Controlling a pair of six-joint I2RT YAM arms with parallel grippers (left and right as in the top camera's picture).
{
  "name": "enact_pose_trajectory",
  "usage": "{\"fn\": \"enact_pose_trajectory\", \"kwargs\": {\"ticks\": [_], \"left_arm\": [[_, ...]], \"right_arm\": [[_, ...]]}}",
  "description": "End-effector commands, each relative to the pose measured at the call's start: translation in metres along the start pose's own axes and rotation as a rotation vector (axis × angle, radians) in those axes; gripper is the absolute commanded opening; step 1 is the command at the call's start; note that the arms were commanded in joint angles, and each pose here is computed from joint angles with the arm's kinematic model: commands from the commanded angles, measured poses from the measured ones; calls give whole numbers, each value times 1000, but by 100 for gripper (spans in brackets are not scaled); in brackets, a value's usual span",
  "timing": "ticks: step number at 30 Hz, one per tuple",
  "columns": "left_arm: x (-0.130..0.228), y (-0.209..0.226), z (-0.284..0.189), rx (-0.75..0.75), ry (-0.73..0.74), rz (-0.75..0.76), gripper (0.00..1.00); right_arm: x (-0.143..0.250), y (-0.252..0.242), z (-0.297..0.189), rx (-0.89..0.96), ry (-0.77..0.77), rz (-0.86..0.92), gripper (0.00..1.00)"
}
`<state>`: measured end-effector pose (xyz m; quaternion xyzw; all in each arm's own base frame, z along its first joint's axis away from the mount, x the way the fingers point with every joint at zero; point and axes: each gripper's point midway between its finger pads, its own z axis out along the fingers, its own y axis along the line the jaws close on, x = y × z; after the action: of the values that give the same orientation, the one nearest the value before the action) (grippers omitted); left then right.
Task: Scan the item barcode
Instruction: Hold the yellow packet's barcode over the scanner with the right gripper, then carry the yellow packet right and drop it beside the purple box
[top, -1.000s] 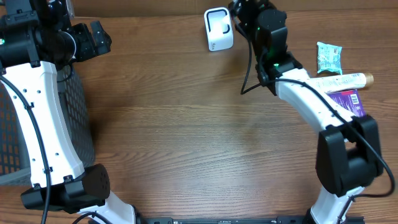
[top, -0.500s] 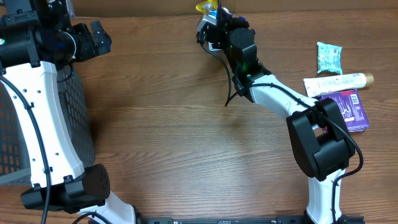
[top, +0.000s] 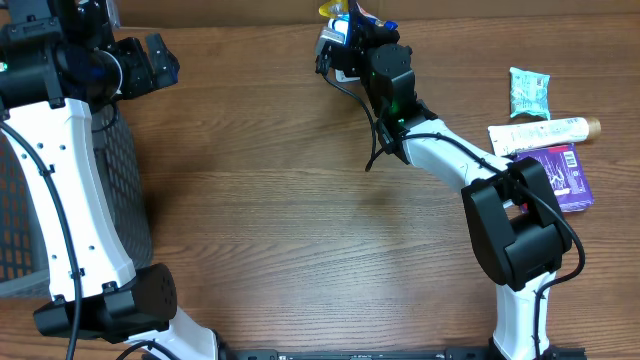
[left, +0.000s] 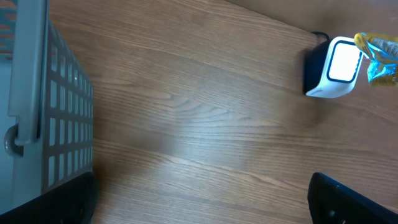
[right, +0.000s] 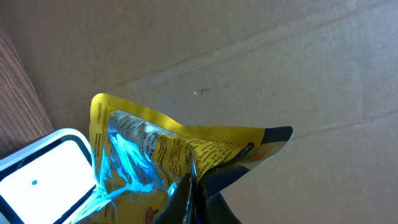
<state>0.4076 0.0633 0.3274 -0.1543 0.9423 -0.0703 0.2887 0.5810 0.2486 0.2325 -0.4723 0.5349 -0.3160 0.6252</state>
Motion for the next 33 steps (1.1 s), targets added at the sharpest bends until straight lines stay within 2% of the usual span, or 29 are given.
{"fn": "enact_pose_trajectory", "kwargs": {"ticks": [1,7,11,17,21,25,29,33], "left_arm": [[-2,-4,-4,12,-13,0,99],[-2,-4,-4,12,-13,0,100],[-2,-4,-4,12,-13,0,100],[-2,-4,-4,12,-13,0,100],[-2,-4,-4,12,-13,0,100],[-2,-4,-4,12,-13,0,100],[-2,-4,-4,12,-13,0,100],[-2,-4,-4,12,-13,0,100]], "right_arm": [[-12,-29,1,57,-26,1,4],[-10,-29,1,57,-15,30,4],[-5,-51,-5,110,33,237,4],[-3,-95,-34,69,82,423,4],[0,-133,-66,24,85,679,4],[14,-157,-104,-149,52,1009,4],[44,-169,-130,-288,51,1250,4],[95,-175,-148,-347,125,1494,4]]}}
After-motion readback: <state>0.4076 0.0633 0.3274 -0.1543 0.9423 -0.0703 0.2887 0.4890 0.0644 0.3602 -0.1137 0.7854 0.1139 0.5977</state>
